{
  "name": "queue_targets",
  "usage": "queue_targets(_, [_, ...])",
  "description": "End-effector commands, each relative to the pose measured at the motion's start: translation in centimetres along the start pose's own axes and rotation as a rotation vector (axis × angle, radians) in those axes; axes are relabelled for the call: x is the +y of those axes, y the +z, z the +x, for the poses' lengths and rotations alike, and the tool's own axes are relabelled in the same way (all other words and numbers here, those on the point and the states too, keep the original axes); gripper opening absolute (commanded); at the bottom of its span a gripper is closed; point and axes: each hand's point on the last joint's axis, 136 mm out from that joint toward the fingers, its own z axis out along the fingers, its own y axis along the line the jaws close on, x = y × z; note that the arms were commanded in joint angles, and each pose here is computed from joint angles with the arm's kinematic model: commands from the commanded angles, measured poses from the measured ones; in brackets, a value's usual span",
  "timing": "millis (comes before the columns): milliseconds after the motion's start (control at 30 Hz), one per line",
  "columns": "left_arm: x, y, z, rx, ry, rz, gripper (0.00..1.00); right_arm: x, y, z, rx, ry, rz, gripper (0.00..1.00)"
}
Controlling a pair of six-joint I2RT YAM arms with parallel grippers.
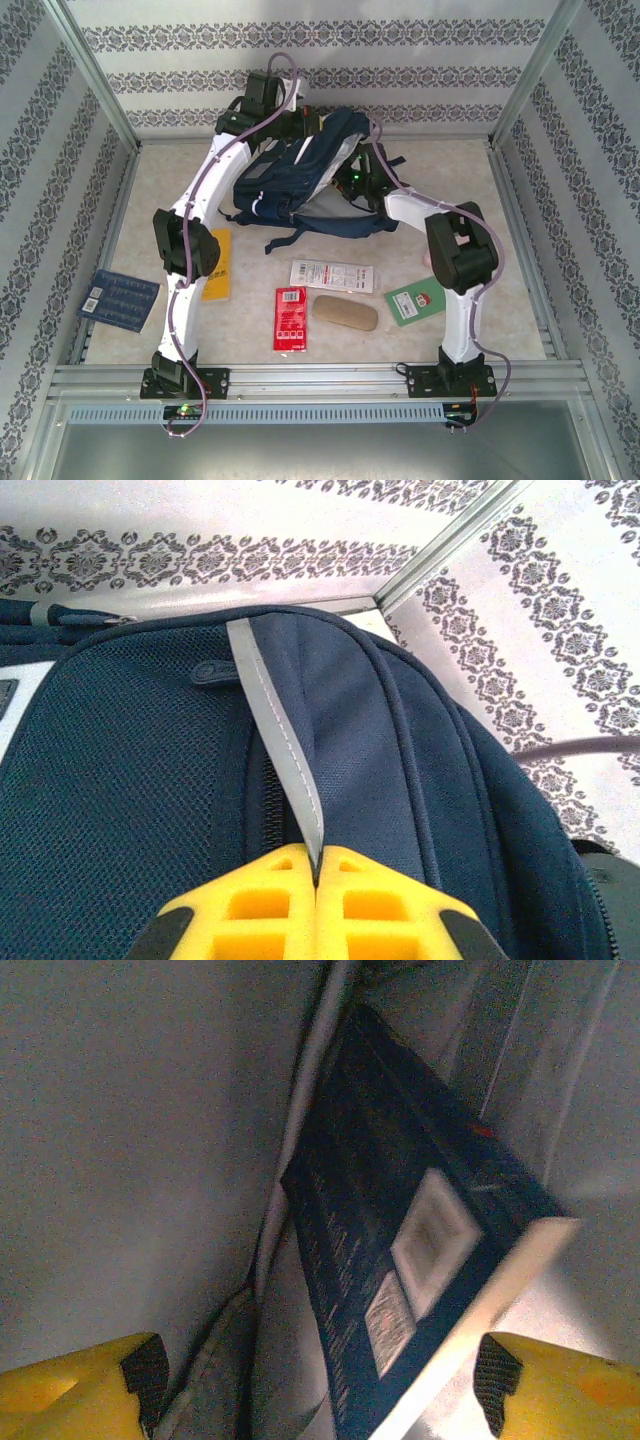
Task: Pack the student bag
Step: Place the book in the student bag, then close the student bag at the top-center of the table.
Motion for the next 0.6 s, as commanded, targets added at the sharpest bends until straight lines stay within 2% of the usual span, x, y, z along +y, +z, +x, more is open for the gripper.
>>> queue_targets(0, [-0.3, -1.7, -3.9, -0.121, 0.083, 0.013, 0.00, 0.1, -3.1, -0.3, -0.037, -0.087, 0.039, 0.81])
queue_targets(100, [0.1, -0.8, -3.4, -0.113, 0.058, 0.022, 0.00, -0.6, -5.5, -0.4, -0.077, -0.107, 0.092, 0.80])
queue_targets(367, [-0.6, 2.0, -0.9, -0.045, 0.031, 0.047, 0.02, -5.0, -14.2, -0.5, -0.239, -0.113, 0.376, 0.76])
queue_targets(467, [-1.3, 1.6, -0.6, -0.028, 0.028, 0.045, 0.26, -5.1, -16.9, -0.5, -0.277, -0.154, 0.430, 0.76])
queue_targets(533, [-2.1, 0.3, -0.9, -0.032, 0.023, 0.045, 0.45, -4.6, -18.4, -0.6, -0.292, -0.203, 0.445, 0.76])
queue_targets(567, [-2.6, -0.5, -1.1, -0.033, 0.027, 0.041, 0.49, -4.1, -18.9, -0.6, -0.293, -0.236, 0.444, 0.76])
